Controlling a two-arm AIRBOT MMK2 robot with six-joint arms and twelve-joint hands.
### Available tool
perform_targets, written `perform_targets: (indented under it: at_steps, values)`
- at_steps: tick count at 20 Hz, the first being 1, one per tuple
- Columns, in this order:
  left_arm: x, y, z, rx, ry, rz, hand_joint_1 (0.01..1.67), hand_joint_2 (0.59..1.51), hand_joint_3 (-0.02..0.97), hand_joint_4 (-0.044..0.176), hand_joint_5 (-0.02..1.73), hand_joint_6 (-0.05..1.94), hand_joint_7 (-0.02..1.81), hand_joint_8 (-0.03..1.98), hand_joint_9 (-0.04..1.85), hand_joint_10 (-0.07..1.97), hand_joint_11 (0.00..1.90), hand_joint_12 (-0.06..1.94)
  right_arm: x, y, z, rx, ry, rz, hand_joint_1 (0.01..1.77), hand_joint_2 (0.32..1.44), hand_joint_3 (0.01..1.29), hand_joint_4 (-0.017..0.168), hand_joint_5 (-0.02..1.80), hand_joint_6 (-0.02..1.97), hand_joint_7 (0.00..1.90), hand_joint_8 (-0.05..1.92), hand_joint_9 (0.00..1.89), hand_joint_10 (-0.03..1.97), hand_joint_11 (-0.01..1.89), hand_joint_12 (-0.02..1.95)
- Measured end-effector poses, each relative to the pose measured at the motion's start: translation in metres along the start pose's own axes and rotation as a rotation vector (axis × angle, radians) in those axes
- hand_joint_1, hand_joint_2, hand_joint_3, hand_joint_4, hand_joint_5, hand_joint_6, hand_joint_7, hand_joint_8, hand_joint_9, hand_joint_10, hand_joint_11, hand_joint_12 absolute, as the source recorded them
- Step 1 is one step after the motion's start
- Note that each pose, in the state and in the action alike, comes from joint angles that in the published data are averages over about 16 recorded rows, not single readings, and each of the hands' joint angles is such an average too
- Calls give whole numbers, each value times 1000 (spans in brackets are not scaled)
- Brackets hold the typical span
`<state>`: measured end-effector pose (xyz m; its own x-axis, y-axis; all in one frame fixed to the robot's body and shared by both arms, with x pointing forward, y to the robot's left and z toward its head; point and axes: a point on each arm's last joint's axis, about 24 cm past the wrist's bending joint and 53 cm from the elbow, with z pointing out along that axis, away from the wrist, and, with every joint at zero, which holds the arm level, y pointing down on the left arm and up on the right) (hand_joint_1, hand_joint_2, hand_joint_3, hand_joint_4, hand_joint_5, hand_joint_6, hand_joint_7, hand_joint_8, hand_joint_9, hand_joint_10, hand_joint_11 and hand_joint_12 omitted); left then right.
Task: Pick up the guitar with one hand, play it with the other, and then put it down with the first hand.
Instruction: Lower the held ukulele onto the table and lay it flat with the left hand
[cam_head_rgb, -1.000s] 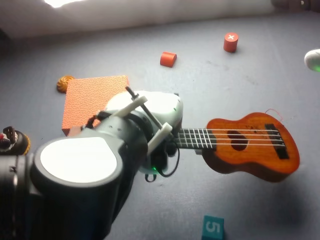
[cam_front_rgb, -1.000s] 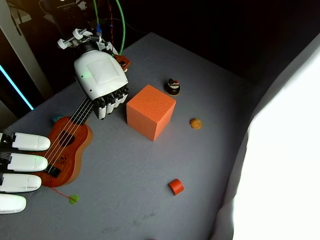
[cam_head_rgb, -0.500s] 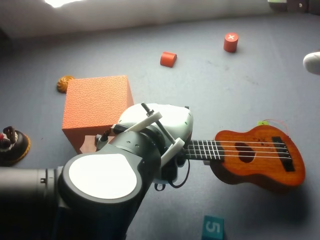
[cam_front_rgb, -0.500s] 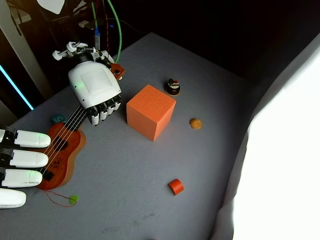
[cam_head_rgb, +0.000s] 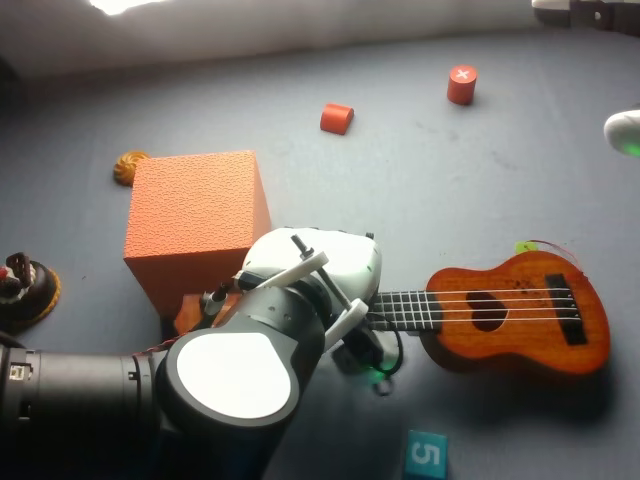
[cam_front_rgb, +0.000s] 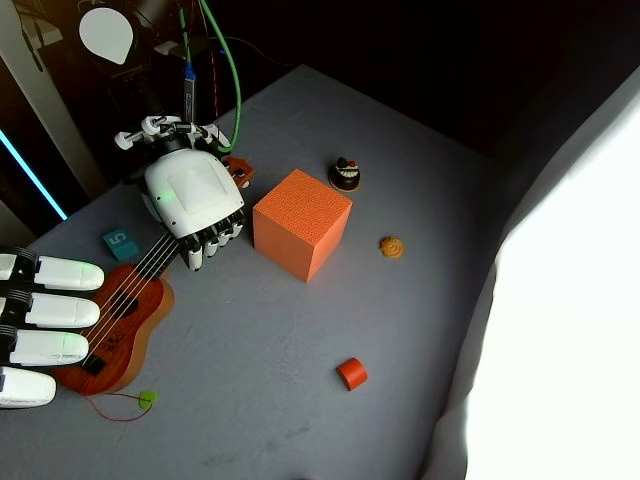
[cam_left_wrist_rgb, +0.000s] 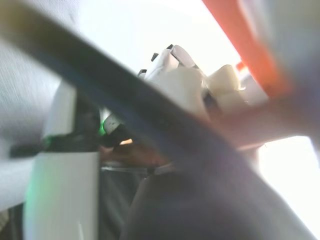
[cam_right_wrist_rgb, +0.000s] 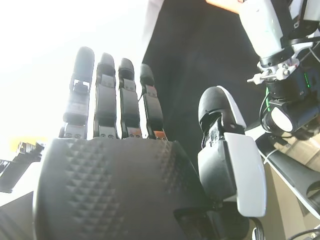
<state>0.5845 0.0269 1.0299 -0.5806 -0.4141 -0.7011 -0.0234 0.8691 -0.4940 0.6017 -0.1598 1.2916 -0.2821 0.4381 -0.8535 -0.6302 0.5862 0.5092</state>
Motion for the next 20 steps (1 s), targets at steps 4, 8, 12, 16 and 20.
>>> perform_targets:
  at_steps: [4, 8, 12, 16, 20]
  values:
    - [5, 5, 7, -3, 4, 7, 558, 1053, -9, -5, 1169, 1906, 1280, 1903, 1318, 1905, 1337, 1919, 1, 0, 0, -1, 2, -1, 215, 1306, 17, -2, 232, 49, 263, -10, 259, 25, 19, 884]
    - [9, 9, 12, -5, 8, 13, 270, 1016, -5, -5, 1150, 1903, 1251, 1898, 1284, 1905, 1309, 1919, 1, 1, 0, -3, 3, -2, 215, 1306, 16, -1, 224, 45, 259, -11, 251, 25, 19, 846]
    - [9, 10, 15, -2, 6, 17, 120, 983, -3, -4, 1026, 1778, 1132, 1793, 1159, 1821, 1153, 1889, 1, 1, 0, -4, 4, -3, 215, 1306, 16, -1, 224, 41, 259, -11, 251, 25, 19, 849]
    - [6, 8, 17, 5, -3, 24, 58, 972, -2, 10, 826, 1367, 944, 1496, 935, 1431, 843, 1730, 2, 2, 0, -5, 5, -4, 215, 1305, 16, -1, 224, 39, 259, -10, 250, 25, 19, 862]
    - [6, 8, 17, 10, -2, 27, 32, 980, -2, 35, 562, 896, 664, 1035, 638, 958, 517, 1345, 2, 2, 0, -6, 5, -5, 215, 1305, 17, -1, 225, 39, 257, -10, 250, 25, 19, 873]
